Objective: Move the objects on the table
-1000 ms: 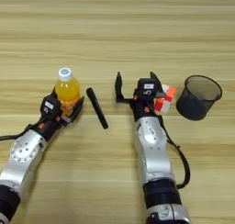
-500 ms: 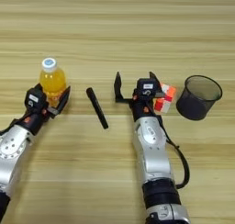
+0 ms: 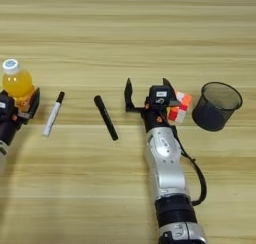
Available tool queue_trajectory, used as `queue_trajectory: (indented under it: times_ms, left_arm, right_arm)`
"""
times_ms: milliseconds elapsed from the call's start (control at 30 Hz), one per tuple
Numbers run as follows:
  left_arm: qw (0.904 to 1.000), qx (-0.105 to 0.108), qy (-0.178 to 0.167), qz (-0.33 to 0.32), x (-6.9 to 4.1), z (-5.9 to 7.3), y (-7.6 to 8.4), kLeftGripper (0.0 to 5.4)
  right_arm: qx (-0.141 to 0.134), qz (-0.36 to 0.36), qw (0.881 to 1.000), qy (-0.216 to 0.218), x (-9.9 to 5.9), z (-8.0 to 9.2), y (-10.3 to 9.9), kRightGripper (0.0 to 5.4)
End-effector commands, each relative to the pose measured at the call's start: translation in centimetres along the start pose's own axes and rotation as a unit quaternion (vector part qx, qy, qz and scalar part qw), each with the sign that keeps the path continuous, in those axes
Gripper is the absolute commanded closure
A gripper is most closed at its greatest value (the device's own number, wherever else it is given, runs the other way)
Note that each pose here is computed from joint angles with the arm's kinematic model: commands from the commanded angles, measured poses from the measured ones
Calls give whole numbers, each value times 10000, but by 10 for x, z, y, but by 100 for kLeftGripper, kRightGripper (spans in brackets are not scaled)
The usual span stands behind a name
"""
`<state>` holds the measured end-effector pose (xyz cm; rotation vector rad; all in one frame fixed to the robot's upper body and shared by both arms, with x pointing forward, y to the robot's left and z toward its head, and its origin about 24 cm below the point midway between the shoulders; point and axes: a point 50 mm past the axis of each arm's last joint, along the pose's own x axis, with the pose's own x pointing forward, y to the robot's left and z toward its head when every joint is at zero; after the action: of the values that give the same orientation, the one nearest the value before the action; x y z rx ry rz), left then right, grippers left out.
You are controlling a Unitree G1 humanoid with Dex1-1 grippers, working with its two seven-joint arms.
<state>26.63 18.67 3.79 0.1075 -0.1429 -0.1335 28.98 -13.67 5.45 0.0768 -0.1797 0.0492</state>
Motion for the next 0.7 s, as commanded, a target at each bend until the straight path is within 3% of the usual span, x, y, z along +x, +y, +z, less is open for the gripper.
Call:
queue_trajectory:
  times_ms: [33, 333, 567, 700]
  left_arm:
    - [9998, 35, 45, 199, -2, -5, 9, 200]
    - [9989, -82, 363, 299, -6, -26, 5, 200]
    - [9986, -61, 428, 315, -6, -32, 2, 200]
    - [9981, -54, 477, 375, -6, -33, 3, 148]
  right_arm:
    - [16, -52, 10000, -4, -1, 0, -1, 0]
    - [-1, -46, 10000, -16, -1, 1, -2, 0]
    - [-19, -62, 10000, -18, -2, 1, -4, 0]
    - [-21, -51, 10000, -8, -3, 1, -4, 0]
